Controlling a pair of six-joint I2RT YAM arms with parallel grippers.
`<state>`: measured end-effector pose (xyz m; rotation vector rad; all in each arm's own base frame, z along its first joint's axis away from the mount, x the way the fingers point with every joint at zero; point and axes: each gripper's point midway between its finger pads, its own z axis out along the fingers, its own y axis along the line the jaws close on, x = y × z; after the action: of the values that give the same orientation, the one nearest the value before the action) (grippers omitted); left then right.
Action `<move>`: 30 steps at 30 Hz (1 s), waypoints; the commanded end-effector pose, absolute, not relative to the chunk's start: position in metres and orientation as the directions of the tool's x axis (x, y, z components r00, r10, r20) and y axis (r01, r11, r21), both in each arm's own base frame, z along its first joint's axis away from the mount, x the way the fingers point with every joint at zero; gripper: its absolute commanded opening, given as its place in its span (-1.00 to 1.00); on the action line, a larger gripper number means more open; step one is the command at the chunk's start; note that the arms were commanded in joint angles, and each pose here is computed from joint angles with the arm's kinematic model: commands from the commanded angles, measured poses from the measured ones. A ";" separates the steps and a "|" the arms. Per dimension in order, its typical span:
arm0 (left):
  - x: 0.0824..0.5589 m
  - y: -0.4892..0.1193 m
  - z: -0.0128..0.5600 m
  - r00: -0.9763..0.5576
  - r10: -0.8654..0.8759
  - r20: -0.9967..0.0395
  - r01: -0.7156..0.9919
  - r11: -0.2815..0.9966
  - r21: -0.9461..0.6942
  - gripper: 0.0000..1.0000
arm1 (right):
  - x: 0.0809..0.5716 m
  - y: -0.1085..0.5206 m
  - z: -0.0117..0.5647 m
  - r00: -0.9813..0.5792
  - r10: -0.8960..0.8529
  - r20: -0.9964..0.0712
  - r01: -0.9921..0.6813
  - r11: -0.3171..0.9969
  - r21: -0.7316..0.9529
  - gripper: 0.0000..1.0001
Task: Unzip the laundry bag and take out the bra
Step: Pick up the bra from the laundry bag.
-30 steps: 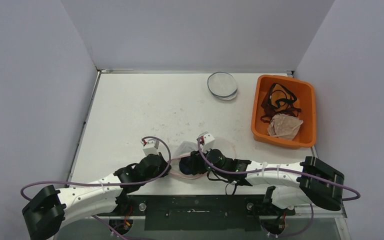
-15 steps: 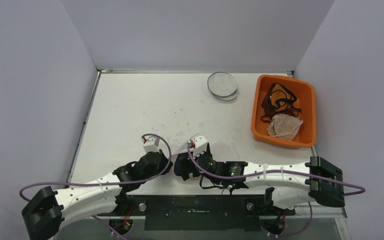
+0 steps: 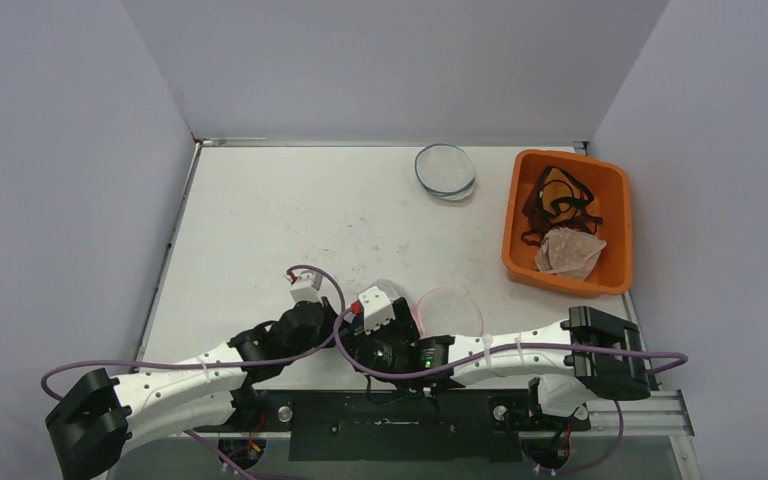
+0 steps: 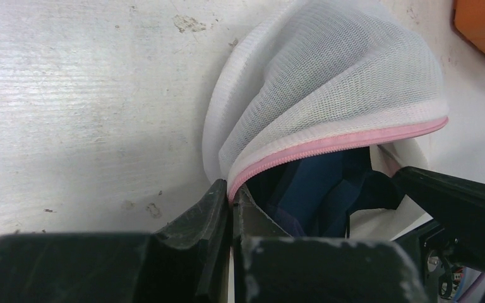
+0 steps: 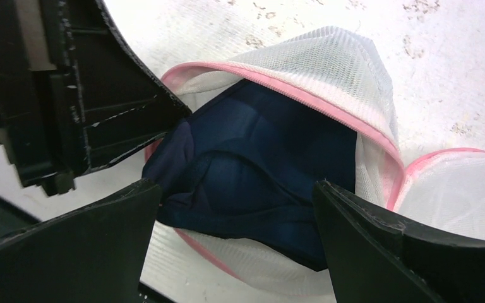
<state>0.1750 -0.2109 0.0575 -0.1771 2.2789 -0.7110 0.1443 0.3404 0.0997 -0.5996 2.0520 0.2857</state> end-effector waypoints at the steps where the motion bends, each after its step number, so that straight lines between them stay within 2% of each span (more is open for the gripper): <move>1: 0.183 -0.233 0.084 -0.701 -0.375 -0.607 0.128 0.771 -0.624 -1.00 | 0.157 0.346 0.110 -0.413 -0.215 -0.885 -0.424 0.905 -0.021 0.87; 13: 0.180 -0.241 0.083 -0.716 -0.390 -0.580 0.137 0.736 -0.663 -1.00 | 0.165 0.346 0.082 -0.419 -0.188 -0.888 -0.363 0.931 -0.026 0.83; 15: 0.179 -0.243 0.083 -0.720 -0.392 -0.573 0.139 0.727 -0.673 -1.00 | 0.169 0.342 0.077 -0.424 -0.182 -0.887 -0.349 0.937 -0.025 0.74; 20: 0.178 -0.242 0.082 -0.720 -0.394 -0.571 0.136 0.726 -0.674 -1.00 | 0.176 0.325 0.073 -0.444 -0.164 -0.881 -0.322 0.947 -0.014 0.12; 22: 0.178 -0.240 0.081 -0.719 -0.395 -0.572 0.132 0.731 -0.670 -1.00 | 0.176 0.317 0.078 -0.438 -0.147 -0.887 -0.320 0.947 0.001 -0.05; 26: 0.178 -0.238 0.080 -0.715 -0.399 -0.574 0.127 0.734 -0.667 -1.00 | 0.175 0.304 0.087 -0.445 -0.100 -0.890 -0.336 0.940 0.063 -0.08; 30: 0.181 -0.240 0.082 -0.711 -0.403 -0.576 0.127 0.733 -0.669 -1.00 | 0.174 0.299 0.094 -0.469 -0.031 -0.883 -0.365 0.917 0.162 -0.03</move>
<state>0.1751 -0.2309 0.0666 -0.1953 2.2441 -0.8544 0.1696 0.2950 0.0727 -0.3577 2.0622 0.2499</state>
